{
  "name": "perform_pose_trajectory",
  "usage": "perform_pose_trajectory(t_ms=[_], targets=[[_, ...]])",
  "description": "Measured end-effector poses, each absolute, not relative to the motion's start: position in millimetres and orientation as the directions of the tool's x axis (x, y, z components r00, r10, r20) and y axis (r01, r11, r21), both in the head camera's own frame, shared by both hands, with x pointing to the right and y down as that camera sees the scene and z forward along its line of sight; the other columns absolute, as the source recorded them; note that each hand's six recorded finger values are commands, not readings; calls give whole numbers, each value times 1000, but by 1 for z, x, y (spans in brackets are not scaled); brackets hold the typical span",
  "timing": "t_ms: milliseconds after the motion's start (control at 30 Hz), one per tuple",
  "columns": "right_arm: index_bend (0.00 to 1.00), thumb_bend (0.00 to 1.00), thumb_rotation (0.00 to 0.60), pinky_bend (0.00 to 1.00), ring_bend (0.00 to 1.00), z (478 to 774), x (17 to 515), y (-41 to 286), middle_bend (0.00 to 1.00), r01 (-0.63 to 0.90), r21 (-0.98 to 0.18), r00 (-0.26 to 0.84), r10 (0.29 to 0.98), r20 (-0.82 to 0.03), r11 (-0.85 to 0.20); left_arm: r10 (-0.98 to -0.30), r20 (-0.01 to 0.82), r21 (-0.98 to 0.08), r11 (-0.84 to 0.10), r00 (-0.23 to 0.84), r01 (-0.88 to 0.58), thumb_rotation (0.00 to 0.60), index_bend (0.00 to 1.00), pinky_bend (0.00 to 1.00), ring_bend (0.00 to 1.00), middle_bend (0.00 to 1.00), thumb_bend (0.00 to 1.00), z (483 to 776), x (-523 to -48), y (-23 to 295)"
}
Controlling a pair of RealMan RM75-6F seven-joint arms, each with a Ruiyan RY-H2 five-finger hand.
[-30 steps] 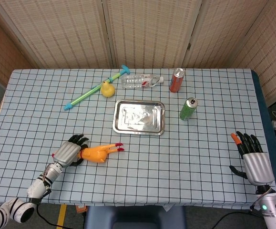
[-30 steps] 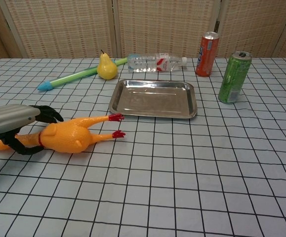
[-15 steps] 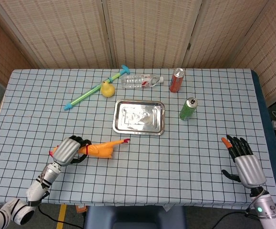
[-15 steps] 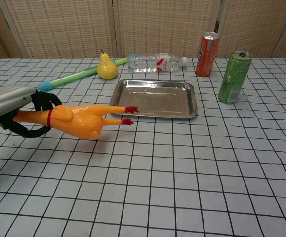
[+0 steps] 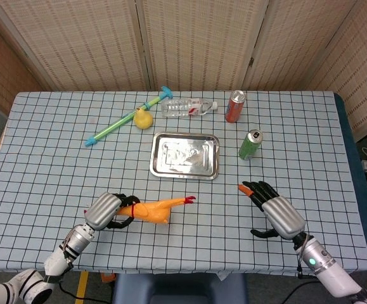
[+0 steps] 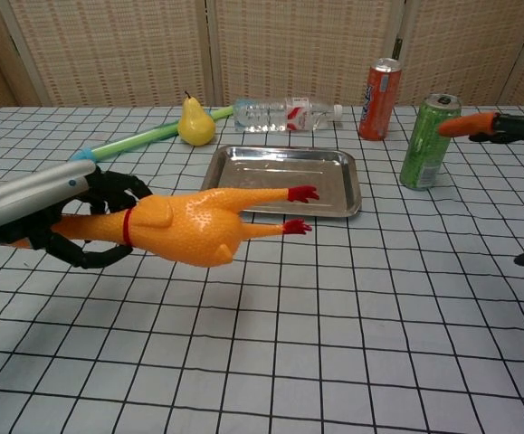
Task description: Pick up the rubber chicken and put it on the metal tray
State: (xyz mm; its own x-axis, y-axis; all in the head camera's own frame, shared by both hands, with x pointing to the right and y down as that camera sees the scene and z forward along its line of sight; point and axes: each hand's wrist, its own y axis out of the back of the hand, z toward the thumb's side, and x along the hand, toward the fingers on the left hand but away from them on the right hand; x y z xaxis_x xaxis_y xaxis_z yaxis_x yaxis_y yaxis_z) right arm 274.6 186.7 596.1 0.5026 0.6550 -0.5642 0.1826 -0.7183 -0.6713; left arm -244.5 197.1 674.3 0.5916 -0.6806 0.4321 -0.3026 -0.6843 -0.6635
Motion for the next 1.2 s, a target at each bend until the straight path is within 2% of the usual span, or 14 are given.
perform_pose_trajectory(t_ms=[367, 733, 767, 833, 867, 900, 967, 1000, 1067, 1200], targets=[[0, 107, 600, 0, 0, 610, 187, 165, 0, 198, -417, 632, 440, -638, -887, -653, 380, -665, -685, 655, -297, 600, 848, 630, 534, 700, 736, 657, -194, 201], [0, 108, 600, 16, 0, 621, 143, 168, 0, 198, -295, 668, 349, -657, -935, -628, 348, -653, -695, 696, -301, 600, 848, 632, 534, 701, 736, 647, -158, 203], [9, 111, 600, 80, 19, 621, 141, 168, 14, 193, -295, 669, 345, -658, -936, -630, 345, -655, -693, 695, -303, 600, 848, 632, 534, 700, 736, 646, -157, 202], [82, 120, 600, 280, 111, 622, 140, 170, 92, 186, -296, 669, 342, -661, -937, -635, 342, -657, -688, 692, -307, 600, 848, 632, 533, 701, 736, 646, -157, 201], [214, 130, 600, 456, 250, 622, 139, 170, 203, 187, -297, 668, 343, -660, -936, -636, 344, -657, -689, 691, -307, 600, 848, 632, 534, 701, 736, 647, -157, 201], [302, 136, 600, 546, 337, 622, 138, 171, 272, 190, -298, 668, 346, -659, -935, -635, 347, -654, -691, 690, -307, 600, 848, 632, 534, 701, 736, 647, -157, 201], [554, 165, 600, 765, 556, 621, 137, 172, 457, 197, -292, 670, 346, -657, -936, -634, 351, -653, -693, 689, -306, 600, 848, 632, 534, 701, 735, 648, -158, 201], [641, 179, 600, 848, 624, 621, 136, 173, 522, 198, -286, 670, 342, -659, -938, -636, 352, -654, -692, 687, -306, 600, 849, 632, 534, 701, 735, 649, -159, 201], [761, 205, 600, 958, 722, 621, 135, 176, 614, 191, -282, 671, 334, -661, -940, -640, 350, -655, -689, 684, -310, 600, 848, 632, 534, 701, 734, 649, -160, 199], [891, 269, 600, 1000, 826, 622, 136, 177, 709, 184, -272, 669, 323, -669, -944, -646, 346, -654, -686, 680, -319, 600, 848, 632, 534, 700, 734, 648, -161, 196]])
